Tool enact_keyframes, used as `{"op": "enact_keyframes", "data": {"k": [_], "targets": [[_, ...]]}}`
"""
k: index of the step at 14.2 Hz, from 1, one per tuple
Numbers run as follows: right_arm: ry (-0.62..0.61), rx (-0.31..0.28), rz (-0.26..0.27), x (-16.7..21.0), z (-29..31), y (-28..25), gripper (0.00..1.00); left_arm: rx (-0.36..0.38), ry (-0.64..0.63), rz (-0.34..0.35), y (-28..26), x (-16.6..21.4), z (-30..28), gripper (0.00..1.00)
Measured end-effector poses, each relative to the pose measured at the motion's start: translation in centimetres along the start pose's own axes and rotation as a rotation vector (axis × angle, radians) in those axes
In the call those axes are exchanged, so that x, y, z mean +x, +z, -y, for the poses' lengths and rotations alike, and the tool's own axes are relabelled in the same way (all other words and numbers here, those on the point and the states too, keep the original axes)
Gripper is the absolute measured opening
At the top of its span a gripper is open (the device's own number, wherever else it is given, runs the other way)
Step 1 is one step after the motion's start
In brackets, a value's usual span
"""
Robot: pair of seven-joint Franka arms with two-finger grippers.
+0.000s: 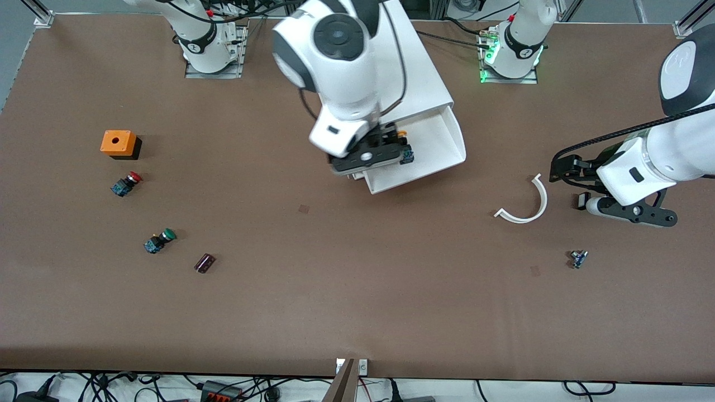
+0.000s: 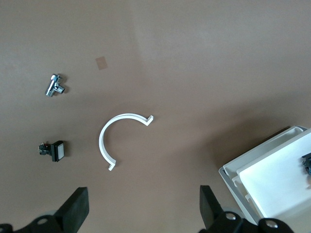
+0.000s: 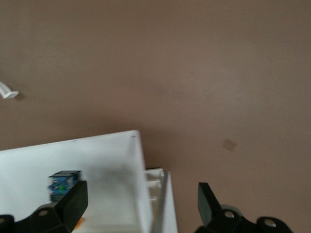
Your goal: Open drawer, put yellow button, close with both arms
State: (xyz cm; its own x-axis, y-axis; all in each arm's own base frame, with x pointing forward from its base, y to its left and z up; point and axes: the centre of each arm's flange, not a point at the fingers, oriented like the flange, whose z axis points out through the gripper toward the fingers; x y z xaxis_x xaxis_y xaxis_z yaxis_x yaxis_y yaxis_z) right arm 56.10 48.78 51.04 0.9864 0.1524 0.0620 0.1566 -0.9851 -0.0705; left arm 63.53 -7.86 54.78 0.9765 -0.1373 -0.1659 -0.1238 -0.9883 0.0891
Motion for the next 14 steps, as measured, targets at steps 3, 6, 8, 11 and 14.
{"op": "enact_keyframes", "data": {"k": [3,6,8,11,14], "targets": [[0.127,-0.027,0.007,4.1,-8.8,-1.1,1.0,0.001,-0.087,0.021,0.5,0.0,-1.3,1.0],[0.209,-0.049,0.027,7.2,-17.2,-0.2,1.0,-0.038,-0.139,0.03,2.0,0.7,-4.1,1.0],[0.214,-0.062,0.052,8.4,-22.7,0.1,1.0,-0.075,-0.168,0.02,4.0,1.7,-5.1,1.0],[0.269,-0.07,0.072,9.5,-29.7,-0.2,1.0,-0.093,-0.233,0.008,7.2,3.0,-7.6,1.0],[0.32,-0.076,0.106,9.6,-36.2,-0.6,1.0,-0.088,-0.3,0.004,10.3,3.4,-13.1,1.0]]}}
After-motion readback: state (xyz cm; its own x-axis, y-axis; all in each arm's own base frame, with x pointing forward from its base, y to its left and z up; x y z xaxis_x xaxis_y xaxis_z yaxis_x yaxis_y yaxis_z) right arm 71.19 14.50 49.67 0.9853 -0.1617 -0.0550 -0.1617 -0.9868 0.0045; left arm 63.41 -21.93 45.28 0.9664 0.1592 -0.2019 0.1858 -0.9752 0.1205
